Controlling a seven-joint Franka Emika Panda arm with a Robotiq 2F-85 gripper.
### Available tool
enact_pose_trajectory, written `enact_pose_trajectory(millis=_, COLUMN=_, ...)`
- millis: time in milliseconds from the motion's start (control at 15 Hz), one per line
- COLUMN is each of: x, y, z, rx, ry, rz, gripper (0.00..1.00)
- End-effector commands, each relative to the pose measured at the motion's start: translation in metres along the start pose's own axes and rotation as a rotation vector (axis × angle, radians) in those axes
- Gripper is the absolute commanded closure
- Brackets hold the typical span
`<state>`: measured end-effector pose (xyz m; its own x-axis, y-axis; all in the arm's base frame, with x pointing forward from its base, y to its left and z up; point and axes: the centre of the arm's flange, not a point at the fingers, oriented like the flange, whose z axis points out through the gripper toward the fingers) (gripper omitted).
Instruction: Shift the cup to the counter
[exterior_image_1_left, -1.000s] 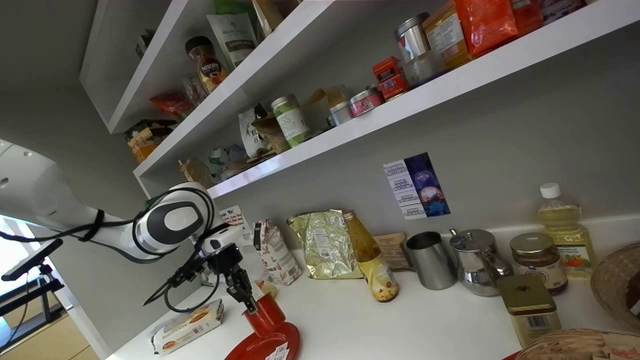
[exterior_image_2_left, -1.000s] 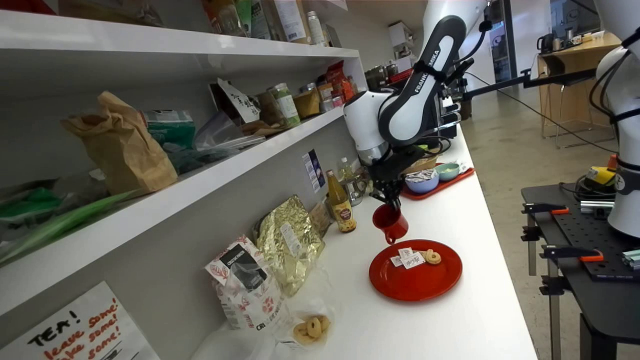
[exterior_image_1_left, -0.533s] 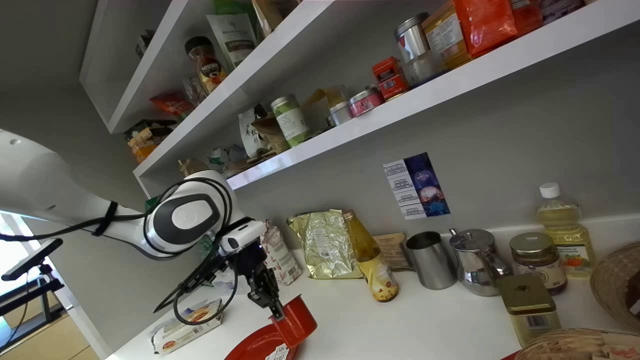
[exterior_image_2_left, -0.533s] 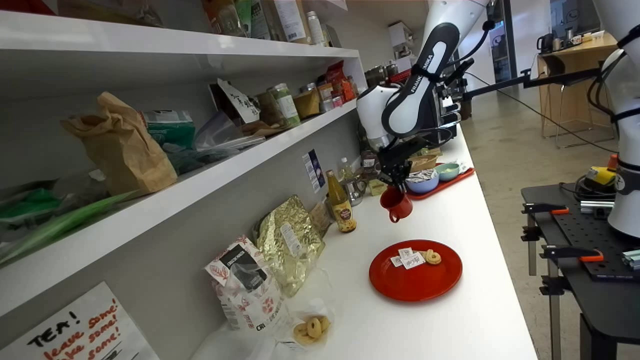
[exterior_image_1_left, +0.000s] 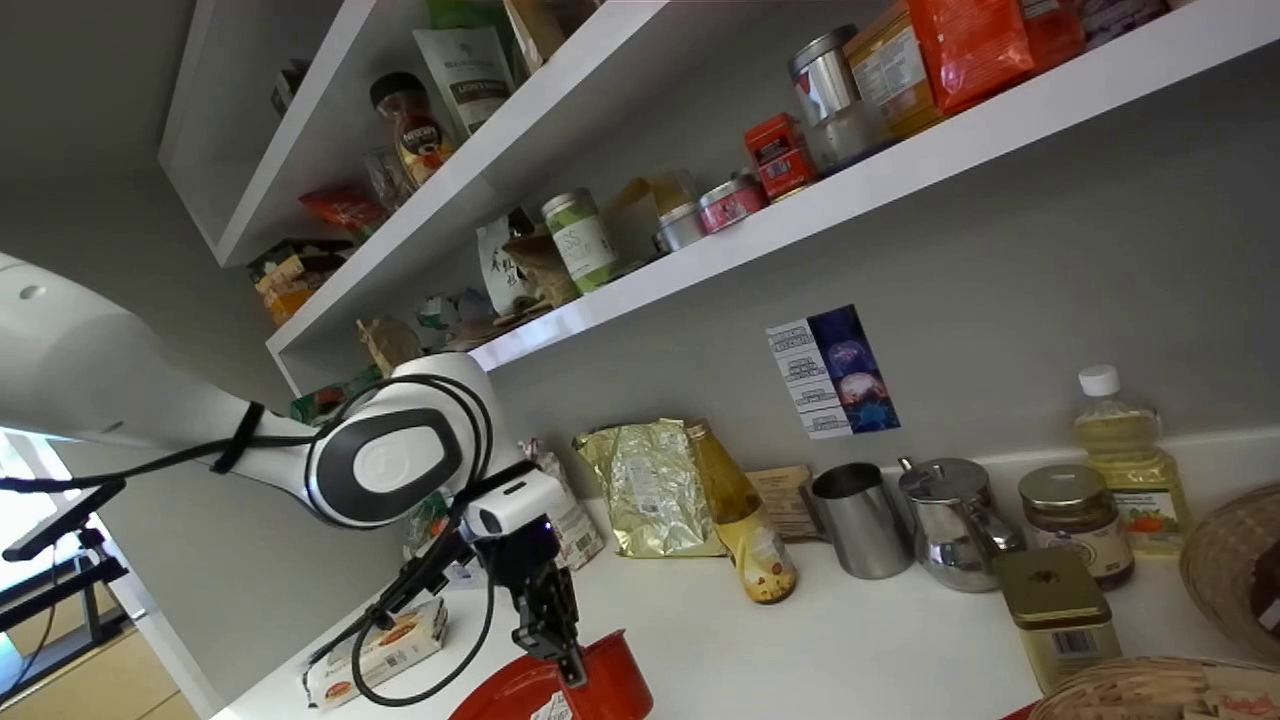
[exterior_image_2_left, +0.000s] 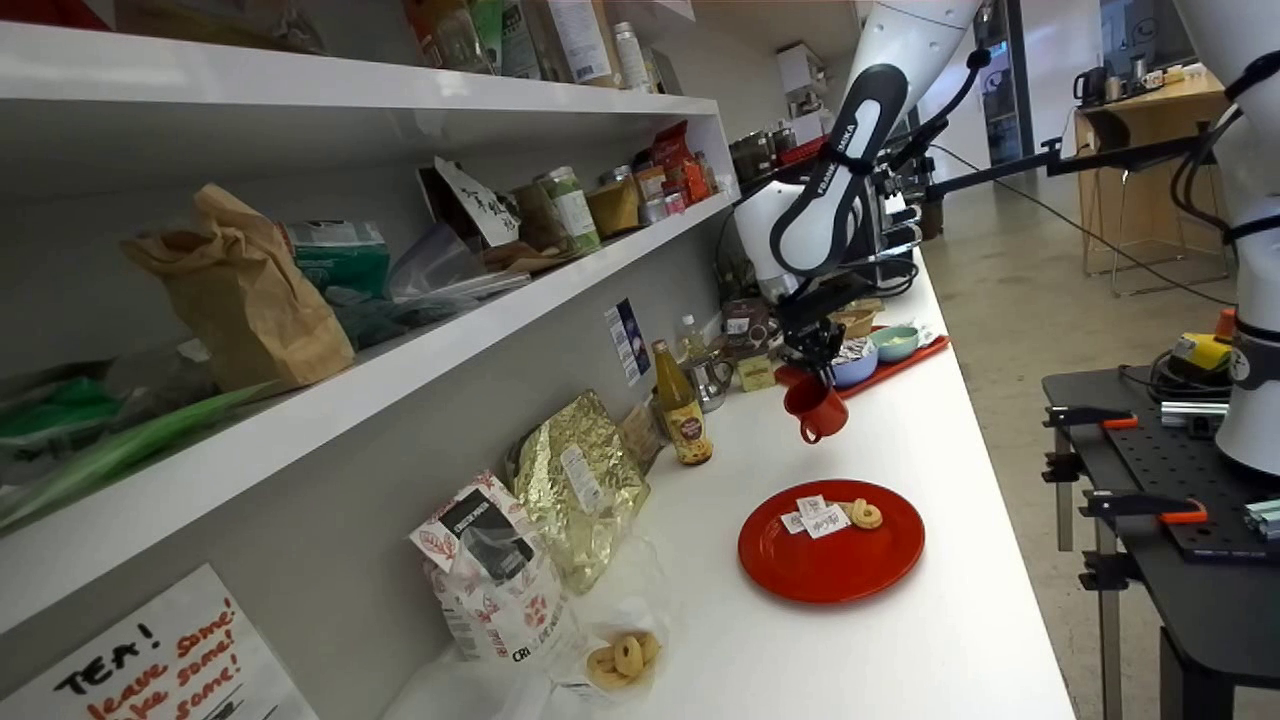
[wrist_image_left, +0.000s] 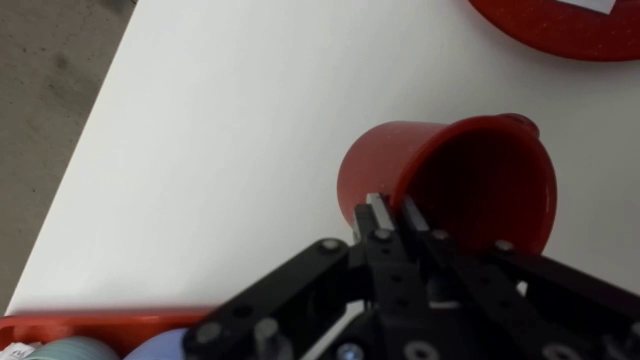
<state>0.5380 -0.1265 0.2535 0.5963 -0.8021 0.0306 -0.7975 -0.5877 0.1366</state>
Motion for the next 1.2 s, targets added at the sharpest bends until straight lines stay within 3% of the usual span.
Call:
enact_pose_trajectory(millis=0, x=-0.002, y=-0.004, z=0.009, rx=0.034, ry=-0.045, rz=-0.019, gripper=0.98)
enact_pose_trajectory(millis=1133, x=-0.021, y=-0.001, z=0.040, rx=0.023, ry=-0.121, rz=-0.005, gripper=0.98)
